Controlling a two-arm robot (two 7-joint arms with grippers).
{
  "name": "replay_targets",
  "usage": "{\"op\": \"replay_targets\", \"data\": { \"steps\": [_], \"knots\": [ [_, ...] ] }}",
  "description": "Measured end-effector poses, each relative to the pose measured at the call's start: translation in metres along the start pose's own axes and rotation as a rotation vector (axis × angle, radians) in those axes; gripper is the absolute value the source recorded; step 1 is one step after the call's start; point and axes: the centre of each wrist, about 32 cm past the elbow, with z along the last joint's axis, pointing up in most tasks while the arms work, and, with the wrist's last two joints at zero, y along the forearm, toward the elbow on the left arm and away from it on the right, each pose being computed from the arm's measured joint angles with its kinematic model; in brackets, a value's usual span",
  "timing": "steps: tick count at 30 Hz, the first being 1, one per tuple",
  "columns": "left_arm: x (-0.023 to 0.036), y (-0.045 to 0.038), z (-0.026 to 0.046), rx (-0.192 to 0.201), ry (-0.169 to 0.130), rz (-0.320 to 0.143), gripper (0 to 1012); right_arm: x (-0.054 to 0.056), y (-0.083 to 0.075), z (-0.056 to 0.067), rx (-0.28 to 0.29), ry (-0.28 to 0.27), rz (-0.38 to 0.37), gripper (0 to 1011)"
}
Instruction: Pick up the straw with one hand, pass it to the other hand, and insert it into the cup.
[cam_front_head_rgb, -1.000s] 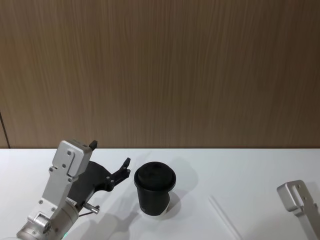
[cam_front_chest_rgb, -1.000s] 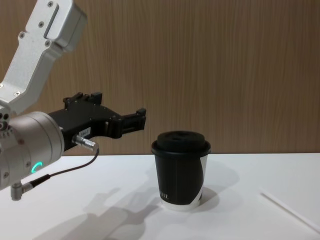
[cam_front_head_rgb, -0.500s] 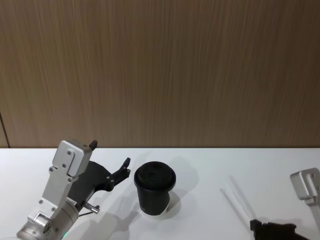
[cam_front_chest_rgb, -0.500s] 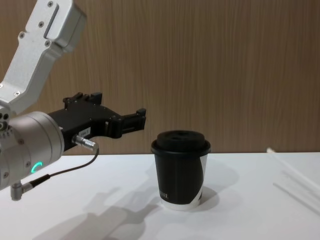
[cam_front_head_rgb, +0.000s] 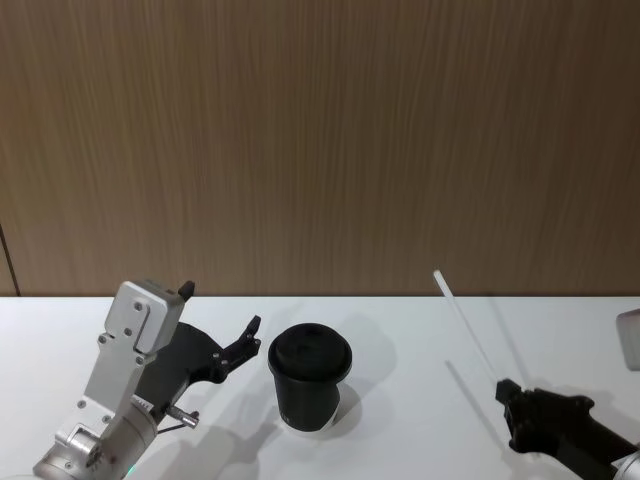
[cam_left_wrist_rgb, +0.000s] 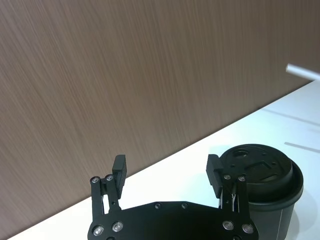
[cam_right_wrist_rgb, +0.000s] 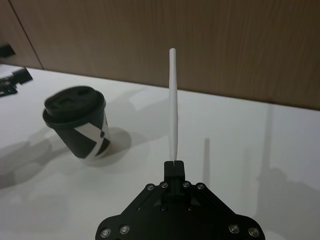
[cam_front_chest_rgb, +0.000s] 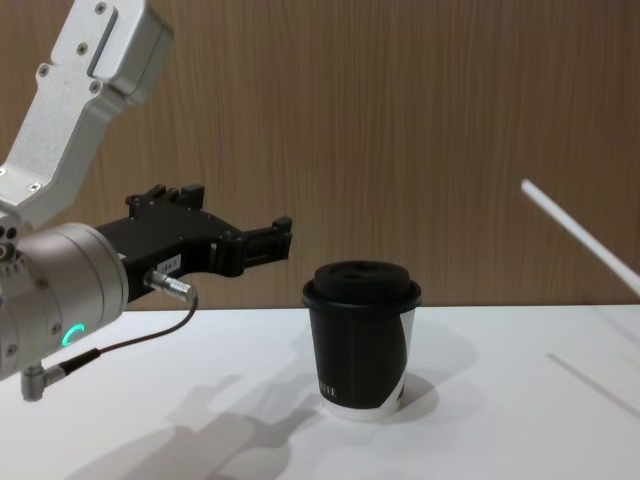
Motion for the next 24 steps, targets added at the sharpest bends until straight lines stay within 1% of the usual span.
{"op": "replay_targets", "data": {
  "steps": [3,6,7,8,10,11,13,14,16,17,20,24],
  "knots": [
    [0.0,0.0,0.0,0.0,0.0,0.0,1003,0.001,0.001,0.0,0.042,0.006,0.024,0],
    [0.0,0.0,0.0,0.0,0.0,0.0,1003,0.004,0.003,0.001,0.108,0.02,0.071,0],
    [0.0,0.0,0.0,0.0,0.0,0.0,1003,0.004,0.003,0.001,0.108,0.02,0.071,0],
    [0.0,0.0,0.0,0.0,0.0,0.0,1004,0.005,0.004,0.001,0.136,0.028,0.093,0],
    [0.0,0.0,0.0,0.0,0.0,0.0,1003,0.005,0.005,0.002,0.159,0.035,0.114,0],
    [0.0,0.0,0.0,0.0,0.0,0.0,1003,0.006,0.006,0.002,0.186,0.043,0.135,0],
    [0.0,0.0,0.0,0.0,0.0,0.0,1003,0.007,0.008,0.002,0.204,0.05,0.155,0],
    [0.0,0.0,0.0,0.0,0.0,0.0,1003,0.008,0.009,0.002,0.229,0.06,0.182,0],
    [0.0,0.0,0.0,0.0,0.0,0.0,1003,0.009,0.011,0.003,0.252,0.068,0.207,0],
    [0.0,0.0,0.0,0.0,0.0,0.0,1004,0.009,0.012,0.003,0.272,0.077,0.231,0],
    [0.0,0.0,0.0,0.0,0.0,0.0,1003,0.01,0.014,0.004,0.299,0.09,0.265,0],
    [0.0,0.0,0.0,0.0,0.0,0.0,1003,0.01,0.019,0.004,0.348,0.12,0.341,0]
  ]
}}
